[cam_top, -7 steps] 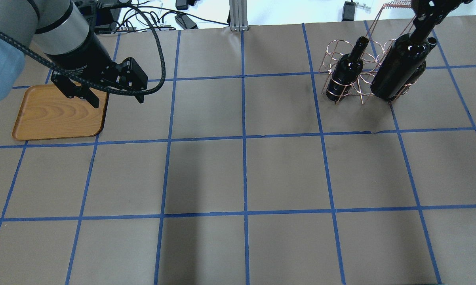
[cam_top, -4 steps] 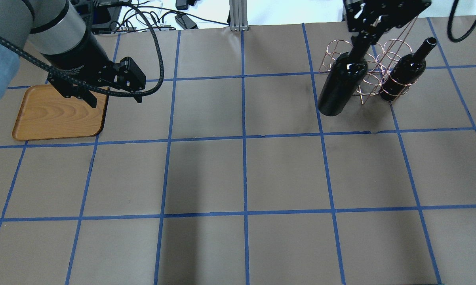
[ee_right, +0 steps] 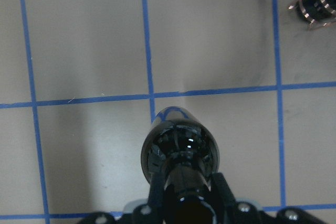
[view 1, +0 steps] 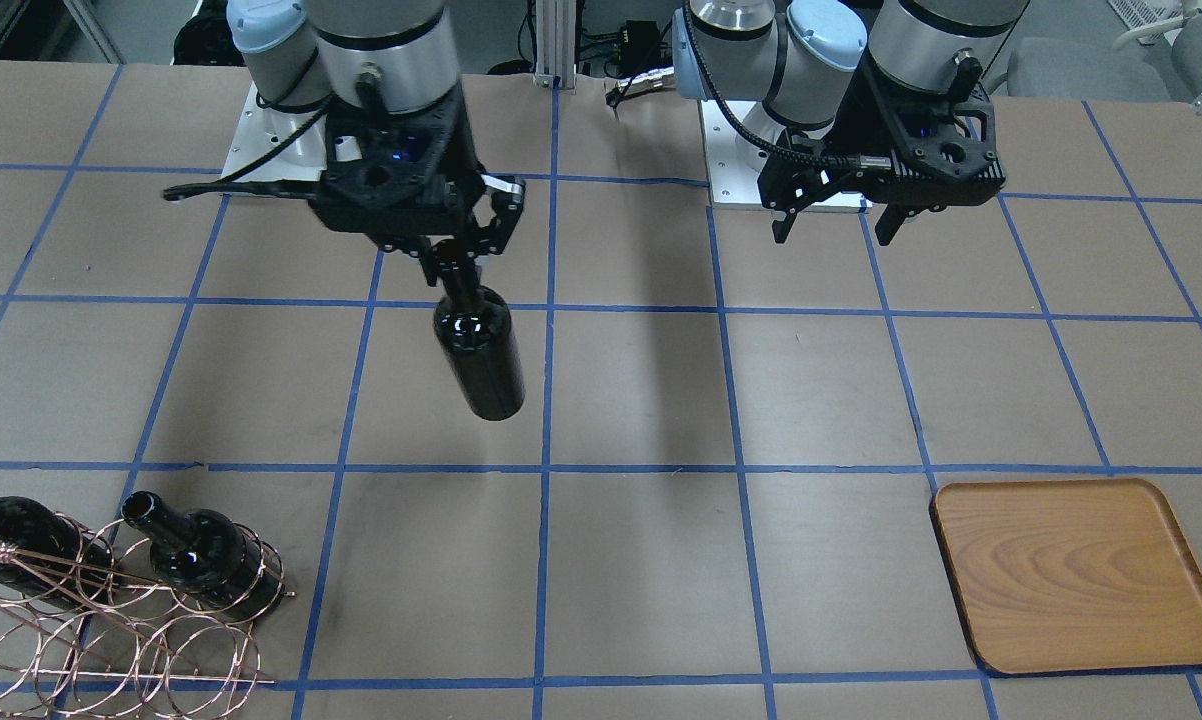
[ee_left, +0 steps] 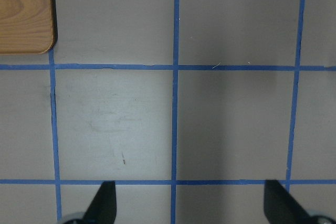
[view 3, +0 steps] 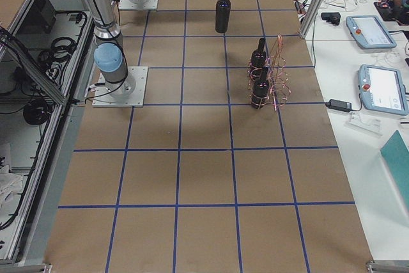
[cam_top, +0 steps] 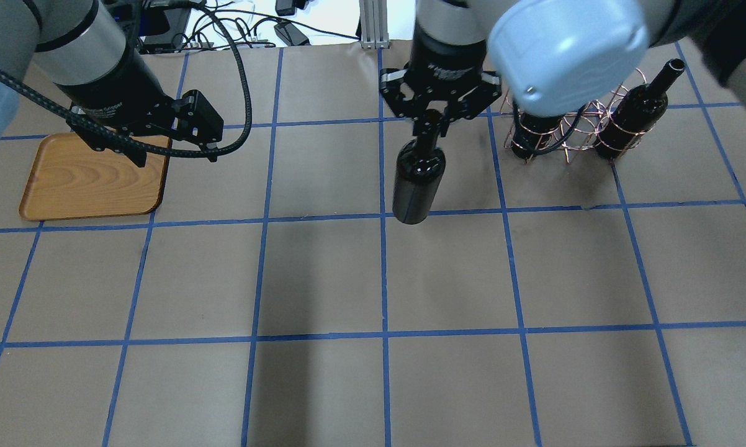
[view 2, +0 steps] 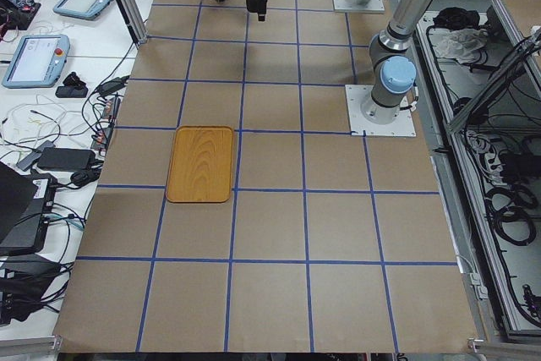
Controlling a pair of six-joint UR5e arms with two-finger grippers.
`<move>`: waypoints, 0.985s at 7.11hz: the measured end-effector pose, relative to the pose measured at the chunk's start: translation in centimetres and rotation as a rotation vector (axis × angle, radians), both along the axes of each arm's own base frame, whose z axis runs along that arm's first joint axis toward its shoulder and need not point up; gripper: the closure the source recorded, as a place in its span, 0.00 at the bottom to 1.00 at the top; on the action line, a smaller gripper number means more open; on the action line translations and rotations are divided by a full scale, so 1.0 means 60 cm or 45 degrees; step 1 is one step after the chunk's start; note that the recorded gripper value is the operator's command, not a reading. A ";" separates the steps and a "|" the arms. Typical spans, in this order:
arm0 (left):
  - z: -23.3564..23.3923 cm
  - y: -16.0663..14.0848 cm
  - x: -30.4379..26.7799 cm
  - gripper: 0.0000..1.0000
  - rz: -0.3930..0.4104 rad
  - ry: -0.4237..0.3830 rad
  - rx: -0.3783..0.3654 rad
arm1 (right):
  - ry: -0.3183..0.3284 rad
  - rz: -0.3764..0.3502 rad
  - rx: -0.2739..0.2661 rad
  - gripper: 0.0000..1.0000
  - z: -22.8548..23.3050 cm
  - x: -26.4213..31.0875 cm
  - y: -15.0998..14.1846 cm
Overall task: Take wine from basket and place on tray
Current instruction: 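Lift the bottle out of the rack and carry it toward the table center, then lower the bottle upright onto the table and open the right gripper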
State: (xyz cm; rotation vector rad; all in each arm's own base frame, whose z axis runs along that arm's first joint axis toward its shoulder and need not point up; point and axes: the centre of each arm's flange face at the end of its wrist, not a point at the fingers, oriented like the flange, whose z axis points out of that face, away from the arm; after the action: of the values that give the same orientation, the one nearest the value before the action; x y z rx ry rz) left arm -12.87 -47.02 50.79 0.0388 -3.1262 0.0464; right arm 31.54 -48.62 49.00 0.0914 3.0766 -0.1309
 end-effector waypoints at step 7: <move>0.004 0.001 0.005 0.00 0.006 0.002 -0.006 | 0.046 0.005 0.100 1.00 -0.132 0.132 0.124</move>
State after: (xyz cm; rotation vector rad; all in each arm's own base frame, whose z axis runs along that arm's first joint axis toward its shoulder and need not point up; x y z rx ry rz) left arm -12.57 -46.95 51.01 0.0459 -3.1245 0.0538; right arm 39.48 -41.18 41.09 0.0871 3.1179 -0.0115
